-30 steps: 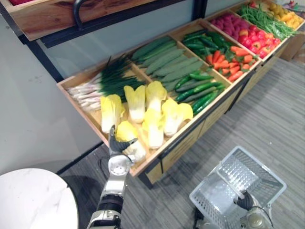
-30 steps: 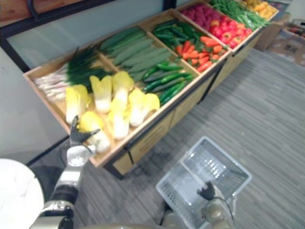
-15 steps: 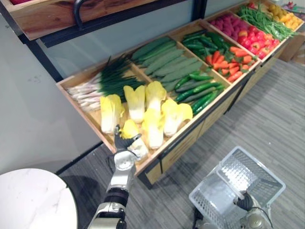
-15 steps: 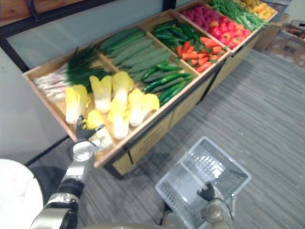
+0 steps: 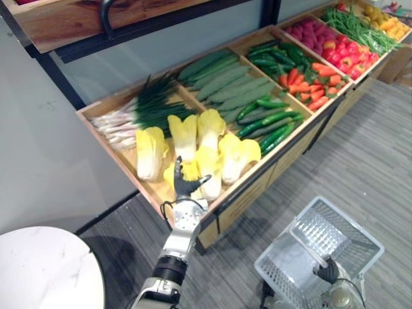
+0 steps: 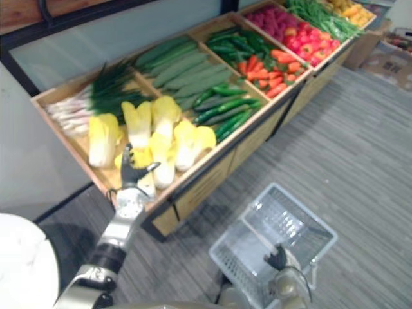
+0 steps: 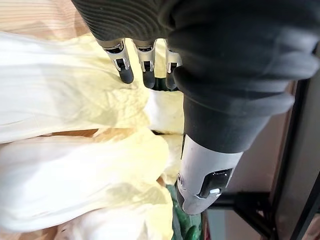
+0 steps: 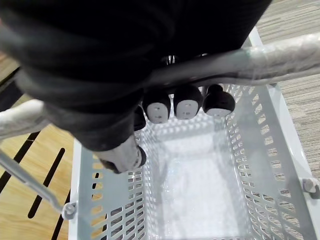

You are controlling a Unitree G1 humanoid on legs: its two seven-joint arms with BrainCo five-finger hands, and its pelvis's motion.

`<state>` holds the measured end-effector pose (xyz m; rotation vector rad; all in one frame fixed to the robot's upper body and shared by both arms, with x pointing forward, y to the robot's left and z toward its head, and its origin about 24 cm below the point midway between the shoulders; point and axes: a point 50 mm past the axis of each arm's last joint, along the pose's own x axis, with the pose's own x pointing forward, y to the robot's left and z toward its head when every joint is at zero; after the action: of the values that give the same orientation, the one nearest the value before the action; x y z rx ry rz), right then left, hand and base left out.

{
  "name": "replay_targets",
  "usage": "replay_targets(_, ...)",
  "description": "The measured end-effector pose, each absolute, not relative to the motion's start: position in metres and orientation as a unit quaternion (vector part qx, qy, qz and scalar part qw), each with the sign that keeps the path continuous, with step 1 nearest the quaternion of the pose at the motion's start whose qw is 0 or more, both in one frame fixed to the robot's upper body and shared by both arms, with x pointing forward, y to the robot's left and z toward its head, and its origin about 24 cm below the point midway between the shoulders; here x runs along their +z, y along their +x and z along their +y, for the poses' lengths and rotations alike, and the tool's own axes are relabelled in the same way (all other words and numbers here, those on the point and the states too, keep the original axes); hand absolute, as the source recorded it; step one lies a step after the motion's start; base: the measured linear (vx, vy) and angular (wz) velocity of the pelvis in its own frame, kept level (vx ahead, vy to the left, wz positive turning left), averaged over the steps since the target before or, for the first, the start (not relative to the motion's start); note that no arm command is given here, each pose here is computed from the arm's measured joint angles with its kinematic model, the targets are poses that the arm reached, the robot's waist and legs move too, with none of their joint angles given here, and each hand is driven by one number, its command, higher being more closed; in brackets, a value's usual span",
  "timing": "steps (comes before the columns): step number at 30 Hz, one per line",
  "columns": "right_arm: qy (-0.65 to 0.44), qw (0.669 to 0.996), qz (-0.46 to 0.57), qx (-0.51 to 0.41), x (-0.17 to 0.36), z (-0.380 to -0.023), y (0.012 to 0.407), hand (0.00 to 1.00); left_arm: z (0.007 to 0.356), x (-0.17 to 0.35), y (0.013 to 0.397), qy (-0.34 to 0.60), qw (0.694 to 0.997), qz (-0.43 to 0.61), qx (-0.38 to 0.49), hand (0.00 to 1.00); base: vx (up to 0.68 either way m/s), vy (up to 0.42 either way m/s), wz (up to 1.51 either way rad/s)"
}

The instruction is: Pick vegetable in the basket

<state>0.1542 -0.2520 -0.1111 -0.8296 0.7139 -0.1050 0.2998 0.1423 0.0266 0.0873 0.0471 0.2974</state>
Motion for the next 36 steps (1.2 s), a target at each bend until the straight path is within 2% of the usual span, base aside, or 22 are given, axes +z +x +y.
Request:
replay_targets(10,-0.394,0.853,0.339,-0.050,-0.111,-0.252,0.154,1.00,0.129,0.030,0.292,0.092,0.991,-0.002,0.099,0.00,0.00,0.000,0.00)
replay_targets(14,-0.394,0.856,0.332,-0.046,-0.111,-0.250,0.154,1.00,0.120,0.049,0.285,0.162,0.981,-0.076,0.077,0.00,0.00,0.000,0.00)
replay_targets(18,-0.393,0.860,0.322,-0.046,-0.112,-0.249,0.149,1.00,0.116,0.075,0.281,0.201,0.963,-0.154,0.091,0.00,0.00,-0.002,0.04)
replay_targets(27,-0.397,0.857,0.326,-0.035,-0.117,-0.245,0.142,1.00,0.112,0.112,0.272,0.231,0.930,-0.258,0.127,0.00,0.00,-0.021,0.02)
replay_targets(33,-0.396,0.851,0.343,-0.032,-0.122,-0.246,0.136,1.00,0.125,0.097,0.261,0.209,0.938,-0.219,0.168,0.00,0.00,-0.015,0.01)
replay_targets(36,-0.395,0.851,0.345,-0.033,-0.122,-0.246,0.134,1.00,0.135,0.083,0.258,0.155,0.955,-0.166,0.192,0.00,-0.01,-0.012,0.03)
